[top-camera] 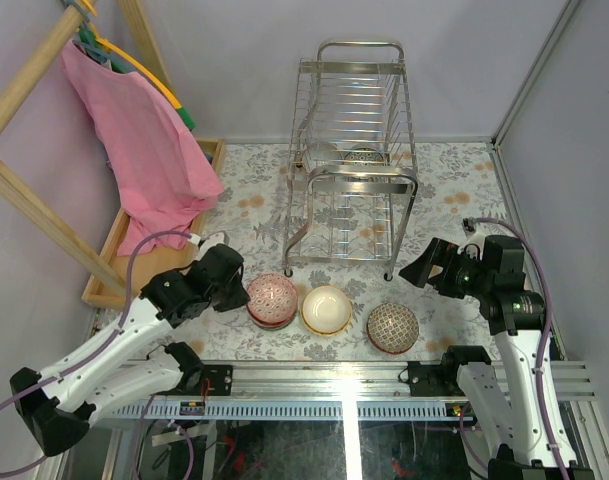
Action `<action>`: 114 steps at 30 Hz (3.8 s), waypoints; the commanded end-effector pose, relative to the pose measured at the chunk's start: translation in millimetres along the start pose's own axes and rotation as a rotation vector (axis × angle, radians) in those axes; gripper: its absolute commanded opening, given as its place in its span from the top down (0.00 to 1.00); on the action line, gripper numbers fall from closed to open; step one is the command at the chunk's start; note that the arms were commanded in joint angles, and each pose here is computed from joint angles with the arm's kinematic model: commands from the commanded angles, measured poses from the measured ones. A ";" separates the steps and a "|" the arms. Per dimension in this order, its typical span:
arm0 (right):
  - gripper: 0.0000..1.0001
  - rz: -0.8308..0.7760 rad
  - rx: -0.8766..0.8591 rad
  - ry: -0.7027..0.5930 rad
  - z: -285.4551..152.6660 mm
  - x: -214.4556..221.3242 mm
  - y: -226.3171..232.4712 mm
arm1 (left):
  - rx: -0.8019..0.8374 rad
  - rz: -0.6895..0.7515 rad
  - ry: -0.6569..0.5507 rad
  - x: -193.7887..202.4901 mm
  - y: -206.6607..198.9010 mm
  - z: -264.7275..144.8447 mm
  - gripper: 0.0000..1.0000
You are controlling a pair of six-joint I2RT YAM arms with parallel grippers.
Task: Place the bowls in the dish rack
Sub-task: Pick up the bowl from the center of the board, then place the bowl in the dish rack.
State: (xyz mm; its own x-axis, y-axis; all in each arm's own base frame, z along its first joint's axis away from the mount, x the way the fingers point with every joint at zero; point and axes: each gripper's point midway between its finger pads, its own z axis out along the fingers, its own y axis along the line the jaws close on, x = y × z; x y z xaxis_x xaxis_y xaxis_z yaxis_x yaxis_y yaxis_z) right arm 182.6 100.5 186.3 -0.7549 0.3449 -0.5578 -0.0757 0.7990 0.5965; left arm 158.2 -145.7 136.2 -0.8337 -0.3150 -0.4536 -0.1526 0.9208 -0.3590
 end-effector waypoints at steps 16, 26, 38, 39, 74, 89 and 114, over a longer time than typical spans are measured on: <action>0.01 0.002 -0.074 0.000 -0.4 6.2 10.2 | -0.053 -0.004 -0.052 -11.1 0.5 -6.2 0.85; 0.01 0.000 -0.090 0.004 0.4 8.3 11.6 | -0.174 0.048 -0.060 -16.9 12.3 -5.4 0.74; 0.01 -0.008 -0.104 0.003 0.4 8.5 13.5 | -0.216 0.087 -0.037 -13.8 9.5 5.5 0.76; 0.00 -0.007 -0.104 0.003 0.4 8.4 13.6 | -0.217 0.088 -0.036 -13.7 8.9 6.3 0.76; 0.01 -0.020 -0.136 0.005 0.4 13.2 16.4 | -0.241 0.154 -0.069 -21.1 -13.6 4.6 1.00; 0.00 -0.011 -0.128 0.012 0.2 11.7 16.5 | -0.287 0.153 -0.277 -69.7 -13.4 -37.6 1.00; 0.01 -0.001 -0.115 -0.018 -18.8 -21.4 39.2 | -0.203 0.058 -0.537 -220.4 11.8 30.0 1.00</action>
State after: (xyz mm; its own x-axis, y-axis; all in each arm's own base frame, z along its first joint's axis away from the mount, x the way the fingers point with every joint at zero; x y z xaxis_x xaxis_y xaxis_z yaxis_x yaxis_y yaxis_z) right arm 184.9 111.7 209.8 -0.7467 0.3437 -0.5695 -0.1394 0.7563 0.6392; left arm 301.8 -56.8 191.6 -0.5913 -0.2746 -0.7582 -0.3457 0.9358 -0.0693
